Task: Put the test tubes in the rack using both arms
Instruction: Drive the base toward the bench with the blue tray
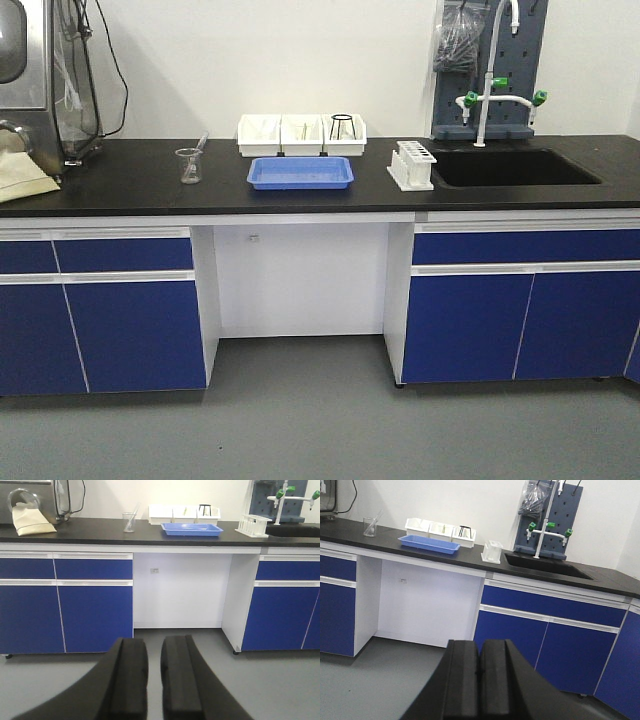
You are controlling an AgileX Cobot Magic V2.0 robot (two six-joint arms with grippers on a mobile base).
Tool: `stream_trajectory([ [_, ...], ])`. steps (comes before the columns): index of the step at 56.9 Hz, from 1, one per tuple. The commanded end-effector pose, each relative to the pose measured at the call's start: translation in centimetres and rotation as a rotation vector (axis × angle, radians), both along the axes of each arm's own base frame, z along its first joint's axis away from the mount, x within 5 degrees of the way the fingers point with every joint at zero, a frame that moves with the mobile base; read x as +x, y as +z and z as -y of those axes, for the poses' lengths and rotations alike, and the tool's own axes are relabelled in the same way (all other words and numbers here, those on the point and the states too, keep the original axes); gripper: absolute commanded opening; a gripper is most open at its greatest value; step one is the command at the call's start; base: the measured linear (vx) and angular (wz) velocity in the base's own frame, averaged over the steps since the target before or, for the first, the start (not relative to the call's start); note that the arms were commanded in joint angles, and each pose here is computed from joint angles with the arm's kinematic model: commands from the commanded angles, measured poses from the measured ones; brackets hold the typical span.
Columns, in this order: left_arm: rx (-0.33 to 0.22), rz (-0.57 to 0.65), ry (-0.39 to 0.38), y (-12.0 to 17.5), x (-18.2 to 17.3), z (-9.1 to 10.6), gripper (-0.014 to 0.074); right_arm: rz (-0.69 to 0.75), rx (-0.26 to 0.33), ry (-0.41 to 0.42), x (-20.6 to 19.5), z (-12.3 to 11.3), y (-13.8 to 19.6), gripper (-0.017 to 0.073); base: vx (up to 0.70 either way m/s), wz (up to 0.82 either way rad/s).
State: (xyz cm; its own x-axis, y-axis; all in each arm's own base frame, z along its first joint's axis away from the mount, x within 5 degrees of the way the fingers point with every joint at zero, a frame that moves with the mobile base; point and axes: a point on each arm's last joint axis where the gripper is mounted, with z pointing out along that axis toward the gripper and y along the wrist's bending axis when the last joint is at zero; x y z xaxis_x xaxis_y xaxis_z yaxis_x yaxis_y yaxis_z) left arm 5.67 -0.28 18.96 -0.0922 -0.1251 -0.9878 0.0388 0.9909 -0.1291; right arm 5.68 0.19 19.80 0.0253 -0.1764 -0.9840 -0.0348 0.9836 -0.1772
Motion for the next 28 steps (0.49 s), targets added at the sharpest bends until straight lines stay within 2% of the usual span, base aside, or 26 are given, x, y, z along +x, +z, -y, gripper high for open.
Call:
stream_trajectory([
  [1, -0.009, 0.075, -0.006, -0.03, -0.02, 0.04, 0.0241, 0.057, -0.017, 0.012, 0.11, -0.12, 0.41, -0.0008, 0.02, 0.00],
  [15, -0.009, 0.075, -0.006, -0.03, -0.02, 0.04, 0.0241, 0.057, -0.017, 0.012, 0.11, -0.12, 0.41, -0.0008, 0.06, -0.01],
  [28, -0.009, 0.075, -0.006, -0.03, -0.02, 0.04, 0.0241, 0.057, -0.017, 0.012, 0.11, -0.12, 0.41, -0.0008, 0.19, -0.02],
])
